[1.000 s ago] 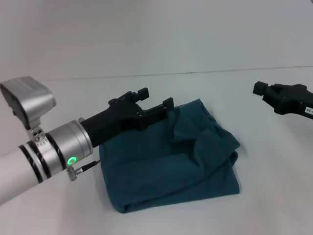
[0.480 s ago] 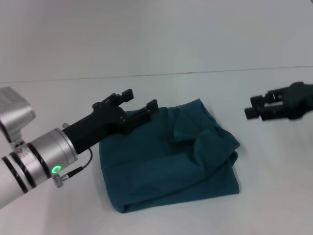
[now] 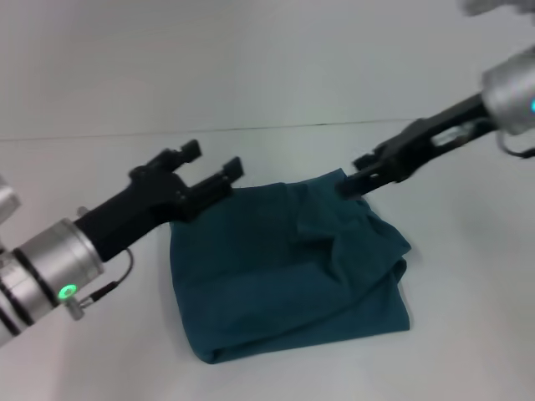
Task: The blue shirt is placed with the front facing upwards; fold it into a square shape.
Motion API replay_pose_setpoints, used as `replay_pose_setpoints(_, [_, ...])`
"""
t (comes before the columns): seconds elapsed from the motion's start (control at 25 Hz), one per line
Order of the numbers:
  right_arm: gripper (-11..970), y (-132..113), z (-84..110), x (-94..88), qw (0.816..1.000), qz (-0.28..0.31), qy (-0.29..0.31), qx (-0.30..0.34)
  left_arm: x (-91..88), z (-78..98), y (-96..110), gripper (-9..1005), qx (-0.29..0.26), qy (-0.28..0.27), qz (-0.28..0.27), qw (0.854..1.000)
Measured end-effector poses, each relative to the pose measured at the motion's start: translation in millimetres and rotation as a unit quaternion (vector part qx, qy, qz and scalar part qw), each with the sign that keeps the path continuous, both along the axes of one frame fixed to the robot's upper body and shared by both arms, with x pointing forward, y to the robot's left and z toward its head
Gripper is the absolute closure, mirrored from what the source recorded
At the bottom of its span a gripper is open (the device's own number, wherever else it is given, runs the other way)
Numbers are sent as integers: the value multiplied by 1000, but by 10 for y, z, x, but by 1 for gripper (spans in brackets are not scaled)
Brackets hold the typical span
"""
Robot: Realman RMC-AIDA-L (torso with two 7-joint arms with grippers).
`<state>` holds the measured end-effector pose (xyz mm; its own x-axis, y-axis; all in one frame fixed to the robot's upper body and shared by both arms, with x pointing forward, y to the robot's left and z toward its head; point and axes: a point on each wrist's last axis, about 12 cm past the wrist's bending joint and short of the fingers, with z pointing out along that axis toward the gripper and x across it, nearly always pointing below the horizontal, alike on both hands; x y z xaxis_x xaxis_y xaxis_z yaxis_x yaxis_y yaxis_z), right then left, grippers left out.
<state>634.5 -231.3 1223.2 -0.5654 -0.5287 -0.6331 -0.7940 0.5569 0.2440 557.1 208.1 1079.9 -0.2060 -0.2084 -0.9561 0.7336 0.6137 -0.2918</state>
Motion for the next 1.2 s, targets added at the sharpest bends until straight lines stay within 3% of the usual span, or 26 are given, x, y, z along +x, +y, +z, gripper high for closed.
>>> replay_pose_setpoints(0.2, [328,387,-119,33,1000,12,0,-23,-91,-74,219,137,4,-15,40,999])
replay_pose_setpoints(0.56, [331,670,-472,108,996,-2,5,-86,-219,-166,490,136,-8,-12,93,996])
replay_pose_setpoints(0.88, [332,614,-656,86,992,-13,32,-123,-263,-221,514,136,-8,-8,100,995])
replay_pose_setpoints(1.2, [332,349,-777,-48,983,-36,91,-156,-261,-226,520,136,-3,-11,102,995])
